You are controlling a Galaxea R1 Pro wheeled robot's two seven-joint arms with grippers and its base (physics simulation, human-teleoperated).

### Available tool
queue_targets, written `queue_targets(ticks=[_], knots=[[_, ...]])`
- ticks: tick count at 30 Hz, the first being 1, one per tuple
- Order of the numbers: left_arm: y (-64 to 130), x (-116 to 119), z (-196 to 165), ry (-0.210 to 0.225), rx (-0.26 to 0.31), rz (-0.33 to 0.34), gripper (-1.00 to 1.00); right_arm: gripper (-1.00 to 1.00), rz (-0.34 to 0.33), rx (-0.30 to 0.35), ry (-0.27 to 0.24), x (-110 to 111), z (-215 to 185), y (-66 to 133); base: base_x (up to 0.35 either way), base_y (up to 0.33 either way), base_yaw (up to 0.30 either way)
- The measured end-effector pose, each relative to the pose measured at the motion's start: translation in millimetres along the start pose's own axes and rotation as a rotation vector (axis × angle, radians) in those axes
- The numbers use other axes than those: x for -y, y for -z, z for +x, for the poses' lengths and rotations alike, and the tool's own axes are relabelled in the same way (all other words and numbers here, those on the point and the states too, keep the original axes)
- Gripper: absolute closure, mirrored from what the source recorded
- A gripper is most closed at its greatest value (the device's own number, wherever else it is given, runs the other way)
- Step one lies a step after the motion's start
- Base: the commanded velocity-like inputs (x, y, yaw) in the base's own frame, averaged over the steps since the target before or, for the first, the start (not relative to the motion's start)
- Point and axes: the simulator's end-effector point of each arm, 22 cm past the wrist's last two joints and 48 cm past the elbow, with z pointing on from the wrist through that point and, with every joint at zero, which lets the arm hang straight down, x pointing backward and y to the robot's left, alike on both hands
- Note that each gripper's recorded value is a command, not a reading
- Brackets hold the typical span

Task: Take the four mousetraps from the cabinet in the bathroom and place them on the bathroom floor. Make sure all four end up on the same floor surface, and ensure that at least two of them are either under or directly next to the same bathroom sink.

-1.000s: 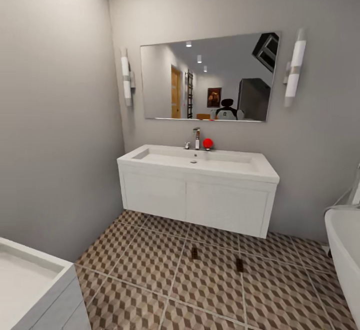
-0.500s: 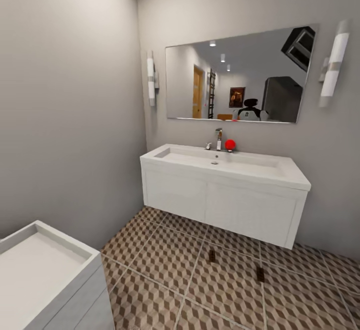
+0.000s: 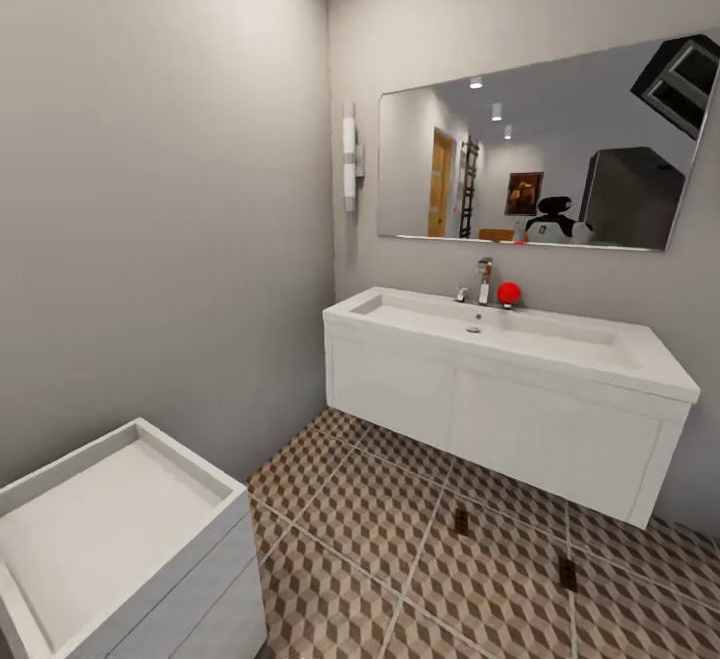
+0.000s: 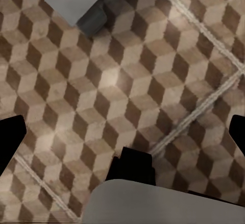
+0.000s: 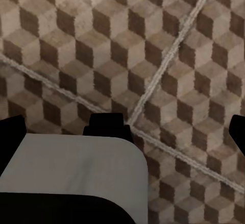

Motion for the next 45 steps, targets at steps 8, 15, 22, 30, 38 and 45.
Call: queue_targets(ticks=[8, 15, 22, 30, 38, 45], knots=[[0.0, 0.1, -0.3, -0.002, 0.001, 0.000, -1.00, -1.00, 0.000, 0.000, 0.000, 0.0, 0.1, 0.0, 0.000, 0.000, 0.280], [0.0, 0.2, -0.7, -0.002, 0.001, 0.000, -1.00, -1.00, 0.000, 0.000, 0.000, 0.0, 0.1, 0.0, 0.000, 0.000, 0.280], [0.0, 0.0, 0.0, -0.001, 0.000, 0.000, -1.00, -1.00, 0.000, 0.000, 0.000, -0.1, 0.1, 0.0, 0.000, 0.000, 0.280], [0.0, 0.1, -0.1, -0.002, 0.000, 0.000, -1.00, -1.00, 0.000, 0.000, 0.000, 0.0, 0.1, 0.0, 0.000, 0.000, 0.280], [0.0, 0.1, -0.2, -0.002, 0.000, 0.000, -1.00, -1.00, 0.000, 0.000, 0.000, -0.1, 0.1, 0.0, 0.000, 0.000, 0.280], [0.0, 0.1, -0.2, -0.001, 0.000, 0.000, -1.00, -1.00, -0.001, 0.000, 0.000, 0.2, 0.1, 0.0, 0.000, 0.000, 0.280]])
